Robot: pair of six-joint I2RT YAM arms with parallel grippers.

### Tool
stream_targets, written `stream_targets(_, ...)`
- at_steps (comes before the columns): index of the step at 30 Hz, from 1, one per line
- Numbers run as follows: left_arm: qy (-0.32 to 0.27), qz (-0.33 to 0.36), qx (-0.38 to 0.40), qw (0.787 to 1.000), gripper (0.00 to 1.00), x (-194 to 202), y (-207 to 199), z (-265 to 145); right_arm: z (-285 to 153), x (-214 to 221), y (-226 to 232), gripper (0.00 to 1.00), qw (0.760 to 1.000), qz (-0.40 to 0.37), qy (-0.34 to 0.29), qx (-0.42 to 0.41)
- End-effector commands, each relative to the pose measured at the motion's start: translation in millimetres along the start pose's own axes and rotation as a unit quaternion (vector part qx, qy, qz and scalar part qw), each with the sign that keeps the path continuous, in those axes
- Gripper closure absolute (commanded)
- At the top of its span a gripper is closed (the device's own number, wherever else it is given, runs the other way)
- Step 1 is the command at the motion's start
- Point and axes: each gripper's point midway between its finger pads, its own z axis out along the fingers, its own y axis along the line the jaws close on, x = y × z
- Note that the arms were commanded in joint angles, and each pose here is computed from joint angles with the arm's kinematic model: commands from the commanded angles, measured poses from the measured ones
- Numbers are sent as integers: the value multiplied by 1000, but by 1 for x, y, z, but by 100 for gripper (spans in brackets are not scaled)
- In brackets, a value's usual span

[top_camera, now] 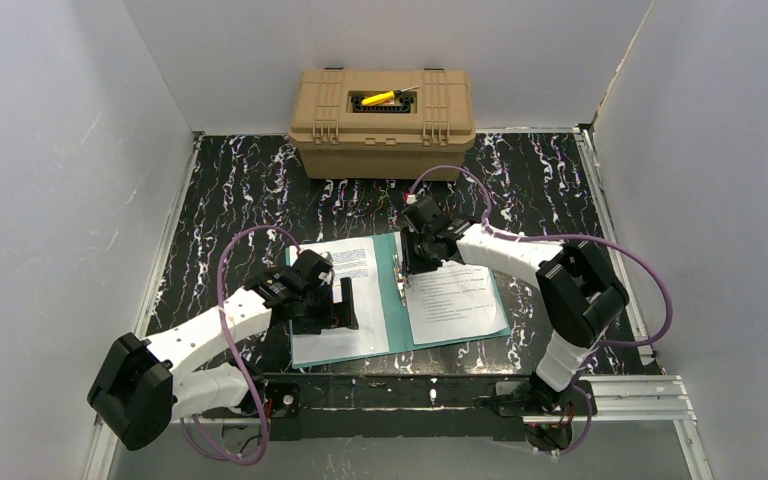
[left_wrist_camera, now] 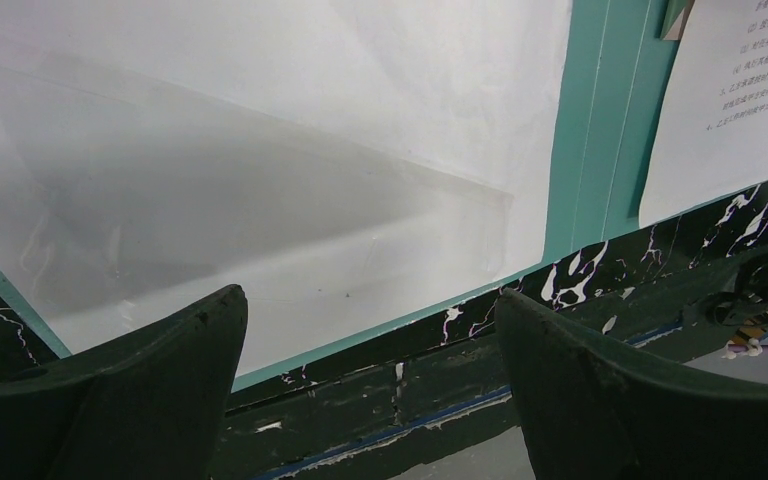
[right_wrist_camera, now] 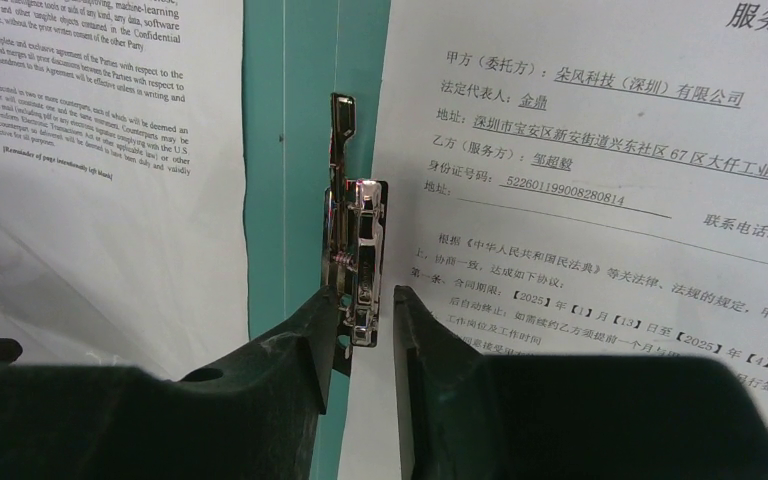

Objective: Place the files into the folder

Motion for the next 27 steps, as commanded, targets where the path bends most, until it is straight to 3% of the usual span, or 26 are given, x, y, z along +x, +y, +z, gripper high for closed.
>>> stream_targets(1,1,-1,-11,1000,8,3,6,3,2,-21,10,66,1000,-1,-29,-3)
stream_targets(16,5,-6,-12,1000,8,6,7,9,11,-13,10,76,1000,-4,-17,0)
stream_targets(27,8,-20,-16,1000,7,7,9,19,12,-6,11,92,1000,-6,-10,-3)
